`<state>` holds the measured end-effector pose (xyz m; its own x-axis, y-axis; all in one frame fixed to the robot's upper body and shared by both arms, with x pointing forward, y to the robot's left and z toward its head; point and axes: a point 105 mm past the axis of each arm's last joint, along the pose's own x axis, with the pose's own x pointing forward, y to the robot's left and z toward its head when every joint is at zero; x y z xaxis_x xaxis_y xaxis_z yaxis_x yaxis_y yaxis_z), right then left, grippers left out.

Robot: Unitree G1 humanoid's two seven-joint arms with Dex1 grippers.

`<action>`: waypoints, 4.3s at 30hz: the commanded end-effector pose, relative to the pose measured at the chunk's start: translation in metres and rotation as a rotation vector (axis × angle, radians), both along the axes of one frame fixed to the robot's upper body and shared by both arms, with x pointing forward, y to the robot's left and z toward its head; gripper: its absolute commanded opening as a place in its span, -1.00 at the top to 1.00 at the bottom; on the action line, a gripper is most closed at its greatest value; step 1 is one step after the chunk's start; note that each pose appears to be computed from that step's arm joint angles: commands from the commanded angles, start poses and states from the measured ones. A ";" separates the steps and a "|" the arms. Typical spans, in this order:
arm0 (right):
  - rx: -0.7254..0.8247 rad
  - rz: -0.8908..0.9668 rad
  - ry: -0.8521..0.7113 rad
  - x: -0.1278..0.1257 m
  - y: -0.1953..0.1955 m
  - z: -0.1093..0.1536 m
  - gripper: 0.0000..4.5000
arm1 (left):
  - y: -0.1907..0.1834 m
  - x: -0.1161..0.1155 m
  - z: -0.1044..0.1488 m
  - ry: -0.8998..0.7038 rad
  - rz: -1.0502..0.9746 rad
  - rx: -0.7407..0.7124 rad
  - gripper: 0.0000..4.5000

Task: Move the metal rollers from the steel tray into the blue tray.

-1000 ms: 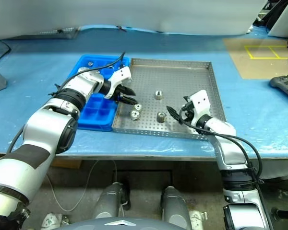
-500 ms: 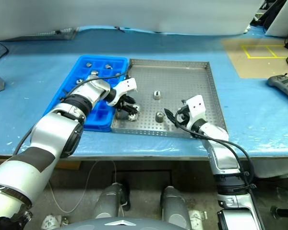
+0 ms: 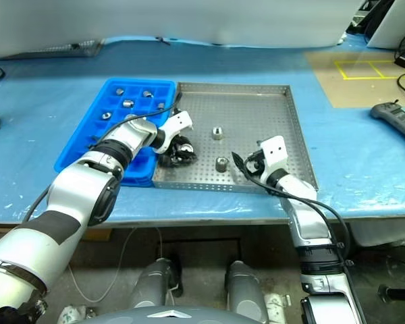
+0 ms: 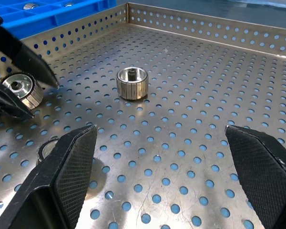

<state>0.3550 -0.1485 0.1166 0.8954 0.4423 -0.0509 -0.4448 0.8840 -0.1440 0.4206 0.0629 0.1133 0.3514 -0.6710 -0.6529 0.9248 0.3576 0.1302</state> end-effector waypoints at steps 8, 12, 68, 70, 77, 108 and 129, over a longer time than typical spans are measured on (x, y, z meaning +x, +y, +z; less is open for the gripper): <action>-0.029 0.040 -0.045 0.004 0.010 0.008 -1.00 | 0.016 -0.006 0.001 0.073 -0.011 -0.001 0.16; -0.029 0.042 -0.049 0.005 0.010 0.009 -1.00 | 0.016 -0.008 0.002 0.086 -0.029 -0.008 0.16; 0.645 0.417 0.098 0.029 0.085 0.094 0.14 | -0.033 0.015 0.129 0.121 0.200 -1.242 0.16; 0.640 0.407 0.097 0.030 0.084 0.093 0.43 | -0.031 0.016 0.130 0.125 0.204 -1.253 0.16; 0.570 0.389 0.093 0.030 0.083 0.088 0.46 | -0.029 0.014 0.133 0.176 0.195 -1.306 0.16; 0.696 0.168 -0.223 0.068 0.056 0.174 0.46 | 0.219 0.028 0.103 -0.849 1.313 -0.810 0.16; 0.568 0.214 -0.161 0.072 0.080 0.145 0.46 | 0.189 -0.006 0.038 -0.623 1.110 -0.625 0.16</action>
<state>0.4316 -0.0720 0.2494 0.7846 0.5231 0.3329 -0.6130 0.7351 0.2896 0.4133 0.2571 0.1465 0.9935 0.0614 0.0962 -0.0539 0.9955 -0.0784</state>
